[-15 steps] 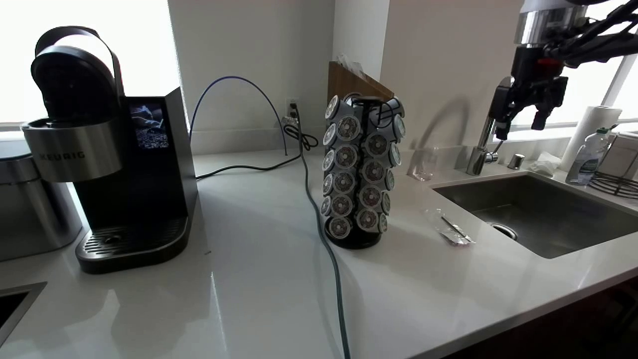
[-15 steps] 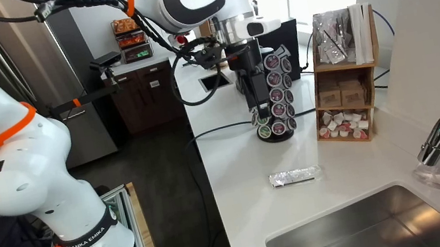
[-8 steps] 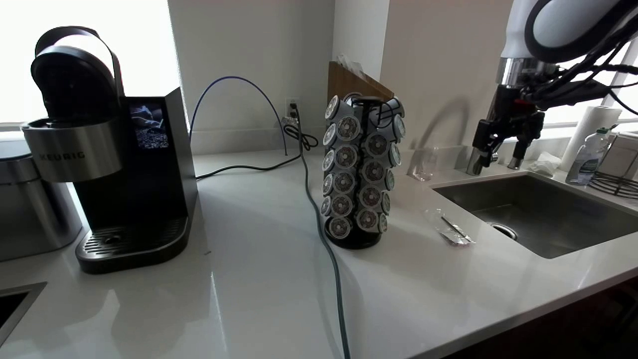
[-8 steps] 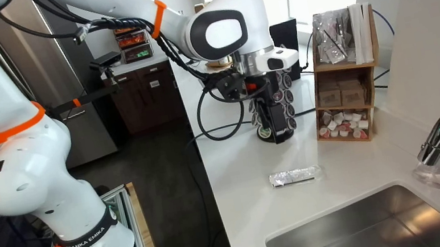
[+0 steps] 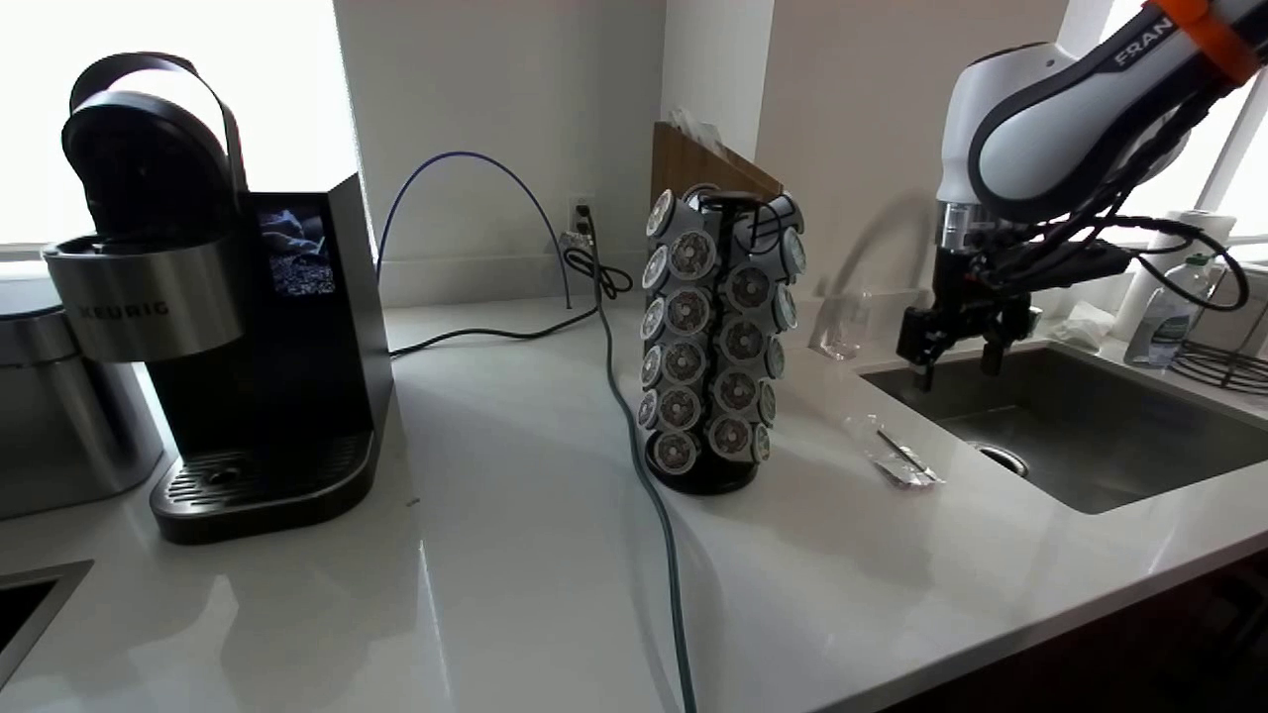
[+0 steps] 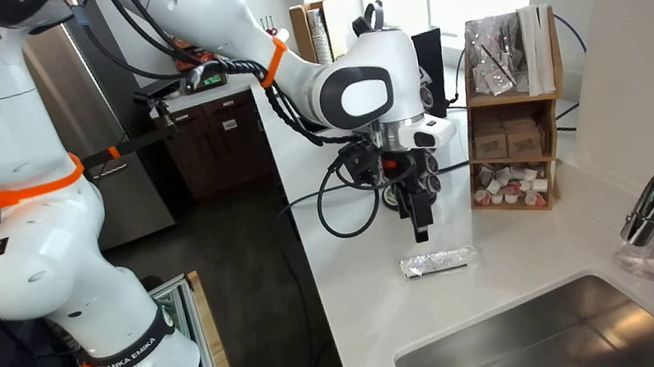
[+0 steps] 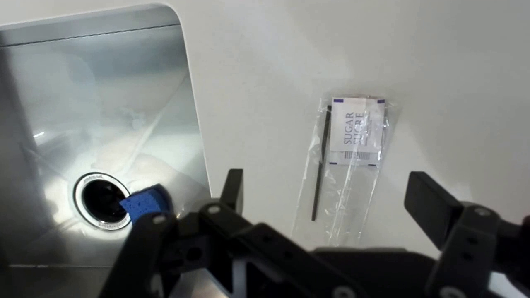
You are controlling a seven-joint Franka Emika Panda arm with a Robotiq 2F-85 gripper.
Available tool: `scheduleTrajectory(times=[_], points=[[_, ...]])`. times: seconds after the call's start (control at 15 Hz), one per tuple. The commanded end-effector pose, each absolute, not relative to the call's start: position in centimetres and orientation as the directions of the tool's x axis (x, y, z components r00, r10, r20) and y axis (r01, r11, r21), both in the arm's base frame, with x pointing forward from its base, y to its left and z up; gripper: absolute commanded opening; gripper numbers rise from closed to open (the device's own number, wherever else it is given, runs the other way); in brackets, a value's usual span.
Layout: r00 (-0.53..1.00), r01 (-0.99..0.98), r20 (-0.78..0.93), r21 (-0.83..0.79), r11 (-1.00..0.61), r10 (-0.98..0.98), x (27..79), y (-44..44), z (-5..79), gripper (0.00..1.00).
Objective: Put the pack on the stand
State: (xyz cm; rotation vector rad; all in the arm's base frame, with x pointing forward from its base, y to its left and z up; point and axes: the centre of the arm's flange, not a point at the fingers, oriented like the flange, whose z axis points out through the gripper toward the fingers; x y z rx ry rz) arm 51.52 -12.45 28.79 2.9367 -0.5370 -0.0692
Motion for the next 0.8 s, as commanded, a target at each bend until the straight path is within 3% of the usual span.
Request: scheduleTrajectory(times=[0.0, 0.33, 0.73], points=[[0.935, -0.347, -0.021, 0.163, -0.924, -0.355, 51.8, -12.3, 28.4, 1.0], [0.934, -0.35, -0.018, 0.163, -0.923, -0.357, 51.8, -12.6, 28.6, 1.0], [0.93, -0.364, 0.073, 0.036, -0.931, -0.361, 58.3, -14.2, 25.9, 1.0]])
